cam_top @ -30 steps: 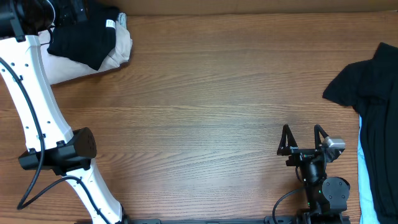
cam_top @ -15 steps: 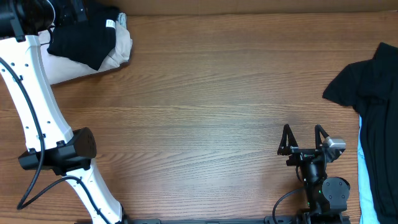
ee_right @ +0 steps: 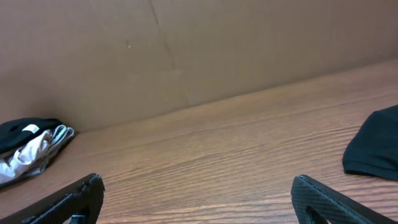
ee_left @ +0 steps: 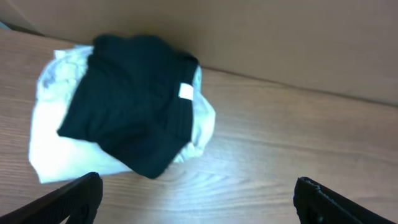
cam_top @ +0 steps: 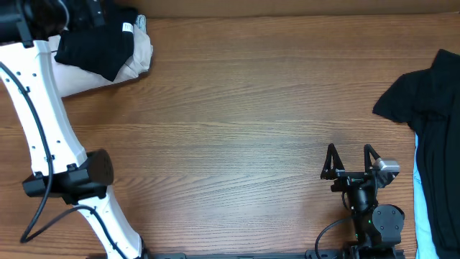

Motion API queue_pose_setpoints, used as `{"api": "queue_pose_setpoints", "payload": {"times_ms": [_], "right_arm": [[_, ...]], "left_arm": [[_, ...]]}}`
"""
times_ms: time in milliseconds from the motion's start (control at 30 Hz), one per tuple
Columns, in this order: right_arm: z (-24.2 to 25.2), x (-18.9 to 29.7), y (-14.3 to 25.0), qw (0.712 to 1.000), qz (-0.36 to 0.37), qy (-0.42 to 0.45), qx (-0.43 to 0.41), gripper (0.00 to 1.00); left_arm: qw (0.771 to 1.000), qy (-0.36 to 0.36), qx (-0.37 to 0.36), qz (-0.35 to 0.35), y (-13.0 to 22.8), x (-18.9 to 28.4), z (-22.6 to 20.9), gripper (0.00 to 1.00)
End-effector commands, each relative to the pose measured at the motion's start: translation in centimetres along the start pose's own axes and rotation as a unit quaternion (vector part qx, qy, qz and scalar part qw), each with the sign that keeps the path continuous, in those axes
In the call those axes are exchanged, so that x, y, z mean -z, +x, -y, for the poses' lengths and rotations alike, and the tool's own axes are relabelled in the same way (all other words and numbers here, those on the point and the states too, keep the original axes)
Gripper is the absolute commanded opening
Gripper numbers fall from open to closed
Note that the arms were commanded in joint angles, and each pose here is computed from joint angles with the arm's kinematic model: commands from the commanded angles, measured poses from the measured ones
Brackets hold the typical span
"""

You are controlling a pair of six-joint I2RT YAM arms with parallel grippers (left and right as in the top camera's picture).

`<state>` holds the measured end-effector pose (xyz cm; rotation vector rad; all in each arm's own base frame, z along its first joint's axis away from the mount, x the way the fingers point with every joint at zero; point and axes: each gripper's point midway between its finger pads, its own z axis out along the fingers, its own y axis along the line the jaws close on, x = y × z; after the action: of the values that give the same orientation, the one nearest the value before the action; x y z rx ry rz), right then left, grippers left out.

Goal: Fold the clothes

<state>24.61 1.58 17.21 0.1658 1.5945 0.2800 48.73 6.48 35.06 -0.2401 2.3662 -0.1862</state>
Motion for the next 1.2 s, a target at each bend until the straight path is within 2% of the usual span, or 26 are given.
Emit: {"api": "queue_pose_setpoints", "payload": {"times_ms": [0, 133, 267, 533, 867, 1167], "right_arm": [[0.0, 0.0, 0.2, 1.000, 0.002, 0.000, 0.000, 1.00], [0.0, 0.0, 0.2, 1.000, 0.002, 0.000, 0.000, 1.00], [0.0, 0.0, 0.2, 1.000, 0.002, 0.000, 0.000, 1.00], [0.0, 0.0, 0.2, 1.000, 0.002, 0.000, 0.000, 1.00], [0.0, 0.0, 0.2, 1.000, 0.002, 0.000, 0.000, 1.00], [0.0, 0.0, 0.2, 1.000, 0.002, 0.000, 0.000, 1.00]], "left_arm": [[0.999, 0.021, -0.023, 0.016, 1.2, 5.0, 3.9, 1.00], [0.999, -0.014, -0.040, 0.017, 3.7, 7.9, 4.2, 1.00], [0.997, 0.015, -0.058, 0.054, 6.7, 9.3, 5.7, 1.00], [0.975, 0.098, -0.110, 0.168, 13.9, 7.0, 9.0, 1.00], [0.932, 0.142, -0.117, 0.313, 25.6, 5.0, 6.3, 1.00], [0.917, 0.116, -0.109, 0.366, 29.6, 4.1, 3.9, 1.00]]}}
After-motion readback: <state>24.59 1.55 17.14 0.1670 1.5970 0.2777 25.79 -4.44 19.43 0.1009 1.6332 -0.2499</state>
